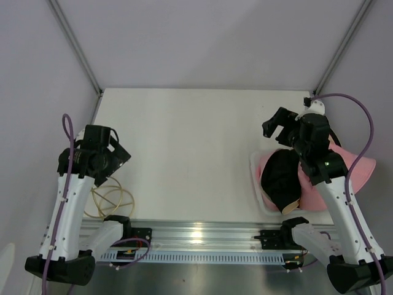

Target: Stack the hats

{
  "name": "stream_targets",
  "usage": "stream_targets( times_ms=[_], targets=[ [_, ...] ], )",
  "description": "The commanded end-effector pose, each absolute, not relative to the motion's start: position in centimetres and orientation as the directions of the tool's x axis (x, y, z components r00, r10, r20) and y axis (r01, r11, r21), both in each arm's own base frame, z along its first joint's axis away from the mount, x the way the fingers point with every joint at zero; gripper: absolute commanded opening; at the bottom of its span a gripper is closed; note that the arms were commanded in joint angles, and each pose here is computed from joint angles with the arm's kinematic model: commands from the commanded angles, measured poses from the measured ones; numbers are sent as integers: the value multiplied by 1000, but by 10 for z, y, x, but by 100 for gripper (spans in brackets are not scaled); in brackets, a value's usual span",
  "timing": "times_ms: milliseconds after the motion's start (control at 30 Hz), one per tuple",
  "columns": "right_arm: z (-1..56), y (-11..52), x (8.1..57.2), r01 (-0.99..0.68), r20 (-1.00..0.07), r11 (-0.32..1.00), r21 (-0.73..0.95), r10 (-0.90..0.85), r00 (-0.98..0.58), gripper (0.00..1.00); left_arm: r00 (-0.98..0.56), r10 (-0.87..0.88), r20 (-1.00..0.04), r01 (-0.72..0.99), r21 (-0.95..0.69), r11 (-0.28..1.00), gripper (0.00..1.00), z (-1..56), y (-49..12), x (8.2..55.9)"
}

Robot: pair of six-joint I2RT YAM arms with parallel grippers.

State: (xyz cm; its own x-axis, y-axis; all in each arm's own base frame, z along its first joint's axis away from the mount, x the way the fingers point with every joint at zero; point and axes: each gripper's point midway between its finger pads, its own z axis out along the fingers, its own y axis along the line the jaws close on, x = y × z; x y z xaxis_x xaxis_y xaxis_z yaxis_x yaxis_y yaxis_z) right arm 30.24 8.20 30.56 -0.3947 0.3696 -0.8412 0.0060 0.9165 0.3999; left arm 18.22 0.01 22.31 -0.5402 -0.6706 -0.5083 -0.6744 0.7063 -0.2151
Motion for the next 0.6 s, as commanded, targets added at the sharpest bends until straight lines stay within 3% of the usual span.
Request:
stream_targets(
  times_ms=[0, 333, 567],
  targets=[
    [322, 74, 297, 17, -861, 913, 407, 390, -326, 99, -553, -699, -454, -737, -124, 664, 100, 207, 5, 165],
    [321, 67, 294, 48, -867, 919, 392, 387, -314, 99, -584, -698, -414, -755, -39, 655, 100, 174, 4, 193],
    [320, 59, 292, 79, -872, 922, 378, 384, -304, 99, -608, -666, -432, -697, -111, 708, 100, 179, -7, 228]
  ],
)
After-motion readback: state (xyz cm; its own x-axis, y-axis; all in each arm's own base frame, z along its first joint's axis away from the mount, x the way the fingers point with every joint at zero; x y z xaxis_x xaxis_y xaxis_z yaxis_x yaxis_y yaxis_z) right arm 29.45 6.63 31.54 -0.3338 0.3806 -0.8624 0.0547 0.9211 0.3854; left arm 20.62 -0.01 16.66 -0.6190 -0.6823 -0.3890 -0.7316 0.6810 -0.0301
